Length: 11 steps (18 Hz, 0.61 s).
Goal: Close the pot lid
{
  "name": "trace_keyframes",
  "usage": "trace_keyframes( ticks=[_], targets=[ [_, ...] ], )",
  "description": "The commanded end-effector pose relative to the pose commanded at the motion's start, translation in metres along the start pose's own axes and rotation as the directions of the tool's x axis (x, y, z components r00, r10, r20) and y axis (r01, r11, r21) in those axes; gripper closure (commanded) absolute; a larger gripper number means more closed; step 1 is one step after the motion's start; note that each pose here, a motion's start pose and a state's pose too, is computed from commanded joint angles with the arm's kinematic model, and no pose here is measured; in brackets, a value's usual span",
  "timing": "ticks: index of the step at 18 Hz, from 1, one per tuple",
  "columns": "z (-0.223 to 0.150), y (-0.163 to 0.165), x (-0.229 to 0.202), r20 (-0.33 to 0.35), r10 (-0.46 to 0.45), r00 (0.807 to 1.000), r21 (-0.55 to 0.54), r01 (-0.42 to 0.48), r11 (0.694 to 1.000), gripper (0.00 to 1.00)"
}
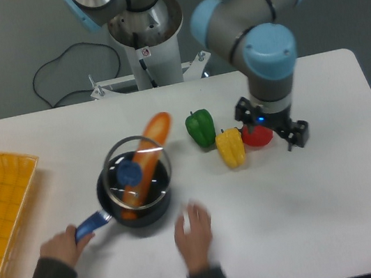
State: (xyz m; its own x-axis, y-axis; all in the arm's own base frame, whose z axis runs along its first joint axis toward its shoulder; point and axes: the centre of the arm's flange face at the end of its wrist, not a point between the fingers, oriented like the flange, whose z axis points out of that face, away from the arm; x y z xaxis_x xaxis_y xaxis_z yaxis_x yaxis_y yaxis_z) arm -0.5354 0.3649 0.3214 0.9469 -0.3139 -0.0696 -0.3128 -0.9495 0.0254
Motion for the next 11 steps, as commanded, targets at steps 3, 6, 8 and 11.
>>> trace_keyframes(
  ticks=[3,6,8,11],
  targets=[
    [0.009,0.029,-0.012,-0.009,-0.001,1.0,0.0,0.001,1.0,0.0],
    [0.022,0.052,-0.022,-0.027,0.097,0.995,0.012,-0.097,0.995,0.0],
    [0.02,0.057,-0.025,-0.022,0.12,0.992,0.014,-0.12,0.993,0.0],
    [0.009,0.057,-0.027,-0.006,0.117,0.993,0.011,-0.117,0.993,0.0]
  ],
)
